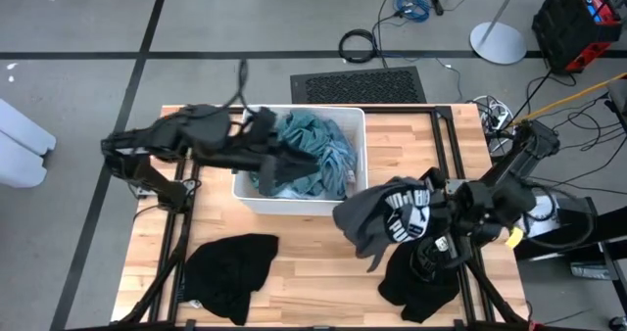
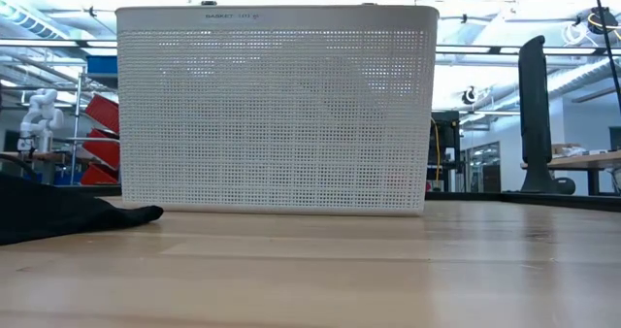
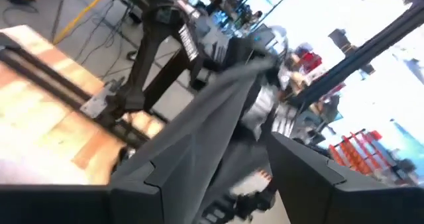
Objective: Sort clothes
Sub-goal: Put the gray boxer into the white laundry bin
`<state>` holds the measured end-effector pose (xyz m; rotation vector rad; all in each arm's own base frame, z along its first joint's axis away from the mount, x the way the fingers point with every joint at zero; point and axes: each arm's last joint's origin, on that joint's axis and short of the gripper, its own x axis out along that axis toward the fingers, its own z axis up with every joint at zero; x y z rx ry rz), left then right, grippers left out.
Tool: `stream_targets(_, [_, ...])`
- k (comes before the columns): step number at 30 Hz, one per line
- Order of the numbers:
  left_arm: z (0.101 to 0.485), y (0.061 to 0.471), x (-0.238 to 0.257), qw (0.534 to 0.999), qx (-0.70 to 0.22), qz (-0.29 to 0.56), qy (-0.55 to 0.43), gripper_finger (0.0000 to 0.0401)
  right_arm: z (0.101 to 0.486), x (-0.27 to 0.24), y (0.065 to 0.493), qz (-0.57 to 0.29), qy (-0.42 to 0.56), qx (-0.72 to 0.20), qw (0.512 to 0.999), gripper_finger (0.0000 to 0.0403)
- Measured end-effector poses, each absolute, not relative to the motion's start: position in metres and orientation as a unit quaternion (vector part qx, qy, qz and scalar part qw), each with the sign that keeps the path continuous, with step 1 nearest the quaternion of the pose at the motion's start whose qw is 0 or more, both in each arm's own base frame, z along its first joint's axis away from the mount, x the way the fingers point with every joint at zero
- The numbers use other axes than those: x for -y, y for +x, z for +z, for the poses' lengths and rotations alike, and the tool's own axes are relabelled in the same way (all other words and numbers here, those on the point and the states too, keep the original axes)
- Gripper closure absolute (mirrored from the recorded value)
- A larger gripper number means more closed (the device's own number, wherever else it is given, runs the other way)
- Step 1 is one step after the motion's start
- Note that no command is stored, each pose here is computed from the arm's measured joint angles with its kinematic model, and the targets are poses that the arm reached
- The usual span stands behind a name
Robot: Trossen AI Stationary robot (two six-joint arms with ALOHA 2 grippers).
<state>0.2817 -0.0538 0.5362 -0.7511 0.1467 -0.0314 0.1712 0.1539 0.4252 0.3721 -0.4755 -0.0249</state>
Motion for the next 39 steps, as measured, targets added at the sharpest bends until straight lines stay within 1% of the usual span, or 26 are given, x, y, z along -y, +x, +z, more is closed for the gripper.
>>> stream_targets(4, [0.537,0.254,0.058,0.93,-0.104,0.01,-0.353,0.0203,0.457,-0.141,0.178,-0.035,0.158,0.224,0.961,0.0403])
stream_targets(8, [0.531,0.232,0.063,0.932,-0.139,0.072,-0.328,0.0203,0.492,-0.123,0.186,-0.036,0.119,0.181,0.976,0.0403])
stream_targets(12, [0.521,0.223,0.069,0.926,-0.177,0.114,-0.313,0.0203,0.52,-0.103,0.189,-0.03,0.104,0.141,0.984,0.0403])
stream_targets(17, [0.508,0.224,0.079,0.924,-0.21,0.123,-0.295,0.0203,0.54,-0.088,0.189,0.003,0.103,0.112,0.988,0.0403])
stream_targets(21, [0.495,0.229,0.085,0.921,-0.227,0.138,-0.285,0.0203,0.546,-0.085,0.188,0.023,0.109,0.093,0.989,0.0403])
stream_targets(27, [0.48,0.238,0.088,0.909,-0.243,0.159,-0.298,0.0203,0.54,-0.089,0.196,0.029,0.11,0.066,0.991,0.0403])
stream_targets(34, [0.474,0.253,0.094,0.907,-0.242,0.162,-0.305,0.0203,0.533,-0.096,0.208,0.028,0.094,0.049,0.994,0.0402])
stream_targets(39, [0.47,0.258,0.096,0.906,-0.247,0.16,-0.303,0.0203,0.53,-0.101,0.214,0.054,0.088,0.043,0.994,0.0402])
